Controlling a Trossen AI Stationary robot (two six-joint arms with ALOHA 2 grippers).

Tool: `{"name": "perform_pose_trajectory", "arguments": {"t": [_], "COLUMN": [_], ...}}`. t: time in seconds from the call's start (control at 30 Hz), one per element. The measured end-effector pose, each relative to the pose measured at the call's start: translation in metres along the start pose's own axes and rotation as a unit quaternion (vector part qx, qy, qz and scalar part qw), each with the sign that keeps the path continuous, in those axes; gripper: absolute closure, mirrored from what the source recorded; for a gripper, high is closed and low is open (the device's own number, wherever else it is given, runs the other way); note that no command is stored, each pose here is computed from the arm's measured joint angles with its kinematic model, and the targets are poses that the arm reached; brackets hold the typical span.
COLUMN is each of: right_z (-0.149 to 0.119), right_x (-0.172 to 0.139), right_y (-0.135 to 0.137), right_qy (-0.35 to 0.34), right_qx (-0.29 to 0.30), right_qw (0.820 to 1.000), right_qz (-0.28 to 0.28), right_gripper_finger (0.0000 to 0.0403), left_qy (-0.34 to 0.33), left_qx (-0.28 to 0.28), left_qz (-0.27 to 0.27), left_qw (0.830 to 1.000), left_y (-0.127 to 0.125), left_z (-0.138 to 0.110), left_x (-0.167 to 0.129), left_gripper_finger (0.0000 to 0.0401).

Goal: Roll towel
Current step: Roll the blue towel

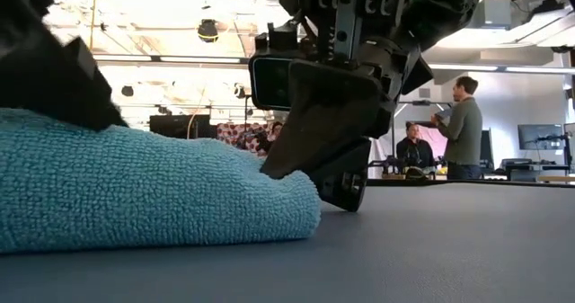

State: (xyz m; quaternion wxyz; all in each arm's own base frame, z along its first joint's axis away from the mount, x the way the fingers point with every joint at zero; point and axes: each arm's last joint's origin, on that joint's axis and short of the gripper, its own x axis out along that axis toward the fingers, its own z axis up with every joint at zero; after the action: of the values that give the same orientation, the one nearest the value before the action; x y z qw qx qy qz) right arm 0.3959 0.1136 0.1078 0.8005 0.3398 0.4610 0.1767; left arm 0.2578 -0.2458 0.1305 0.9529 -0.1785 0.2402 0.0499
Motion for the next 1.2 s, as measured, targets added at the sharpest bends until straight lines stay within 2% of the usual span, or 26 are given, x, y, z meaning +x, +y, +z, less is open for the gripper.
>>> {"name": "perform_pose_trajectory", "arguments": {"t": [0.2, 0.47, 0.63, 0.77, 0.87, 1.03, 1.2], "right_z": [-0.002, -0.004, -0.005, 0.0, 0.004, 0.008, 0.009], "right_x": [0.001, 0.003, 0.004, 0.001, -0.003, -0.006, -0.017], "right_y": [0.0, 0.001, 0.002, -0.004, -0.008, -0.011, -0.006], "right_qy": [-0.009, -0.019, -0.024, -0.04, -0.034, -0.014, -0.009], "right_qx": [0.018, 0.032, 0.035, 0.13, 0.156, 0.172, 0.174], "right_qw": [1.0, 0.999, 0.998, 0.99, 0.987, 0.985, 0.985], "right_qz": [-0.017, -0.036, -0.041, -0.049, -0.036, -0.008, -0.012], "right_gripper_finger": [0.0378, 0.0377, 0.0356, 0.0333, 0.0311, 0.0276, 0.0258], "left_qy": [0.039, 0.078, 0.129, 0.154, 0.169, 0.175, 0.18], "left_qx": [-0.005, -0.023, -0.048, -0.049, -0.054, -0.055, -0.069], "left_qz": [0.006, 0.036, 0.031, 0.015, 0.008, 0.006, 0.013], "left_qw": [0.999, 0.996, 0.99, 0.987, 0.984, 0.983, 0.981], "left_y": [0.008, 0.018, 0.03, 0.035, 0.037, 0.038, 0.039], "left_z": [-0.001, -0.004, 0.003, 0.009, 0.01, 0.01, 0.009], "left_x": [0.005, 0.007, 0.017, 0.023, 0.025, 0.026, 0.025], "left_gripper_finger": [0.0258, 0.0269, 0.0295, 0.0329, 0.0357, 0.0393, 0.0392]}}
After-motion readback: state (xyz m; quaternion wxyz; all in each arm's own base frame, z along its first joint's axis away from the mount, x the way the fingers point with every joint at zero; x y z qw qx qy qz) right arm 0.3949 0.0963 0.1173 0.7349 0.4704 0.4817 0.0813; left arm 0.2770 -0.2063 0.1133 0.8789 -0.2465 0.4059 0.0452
